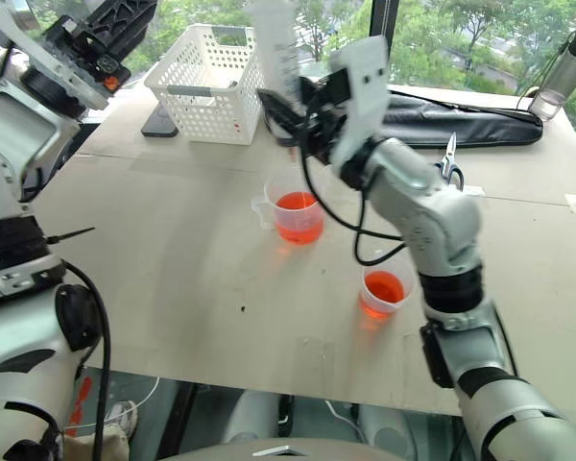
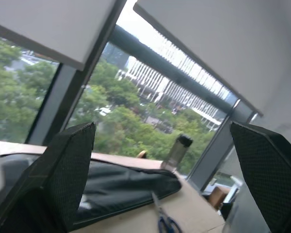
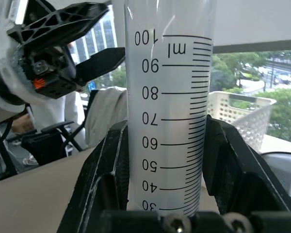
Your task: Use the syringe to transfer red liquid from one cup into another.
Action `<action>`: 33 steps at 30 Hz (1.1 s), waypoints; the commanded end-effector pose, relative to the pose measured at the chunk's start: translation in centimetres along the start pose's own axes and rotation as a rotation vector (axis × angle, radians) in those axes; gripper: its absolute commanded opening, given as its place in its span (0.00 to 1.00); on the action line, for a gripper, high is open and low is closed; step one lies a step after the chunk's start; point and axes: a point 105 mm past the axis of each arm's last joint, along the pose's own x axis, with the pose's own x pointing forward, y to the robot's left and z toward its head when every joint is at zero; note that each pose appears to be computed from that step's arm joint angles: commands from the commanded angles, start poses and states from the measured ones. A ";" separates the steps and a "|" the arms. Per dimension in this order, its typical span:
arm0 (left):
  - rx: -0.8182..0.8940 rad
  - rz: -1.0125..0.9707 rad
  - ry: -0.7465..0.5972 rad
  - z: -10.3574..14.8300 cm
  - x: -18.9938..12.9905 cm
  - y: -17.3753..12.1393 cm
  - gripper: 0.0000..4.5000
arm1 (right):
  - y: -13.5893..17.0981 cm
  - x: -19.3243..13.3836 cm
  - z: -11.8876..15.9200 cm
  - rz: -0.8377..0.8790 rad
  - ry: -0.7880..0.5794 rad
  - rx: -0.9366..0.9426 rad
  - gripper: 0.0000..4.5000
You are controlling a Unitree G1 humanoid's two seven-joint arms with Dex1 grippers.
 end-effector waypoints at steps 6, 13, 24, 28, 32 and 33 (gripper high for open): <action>0.150 -0.080 0.116 1.4 0.1 -2.8 1.00 | -0.7 -0.6 -4.5 0.010 -0.035 -0.142 0.36; 0.167 -0.150 0.271 0.0 0.3 -4.5 1.00 | -1.5 -0.5 -6.9 -0.056 -0.026 -0.116 0.36; 0.143 -0.127 0.480 -4.2 1.8 -3.8 1.00 | -2.1 -0.2 -9.0 -0.137 -0.018 -0.142 0.36; 0.145 -0.150 0.498 -5.1 2.6 -3.7 1.00 | -1.7 -0.1 -9.6 -0.134 0.008 -0.177 0.36; 0.172 -0.176 0.506 -5.4 2.9 -3.6 0.66 | -1.2 0.0 -10.0 -0.126 0.044 -0.205 0.36; 0.178 -0.182 0.510 -5.5 3.0 -3.6 0.56 | -1.1 0.0 -10.1 -0.127 0.053 -0.206 0.36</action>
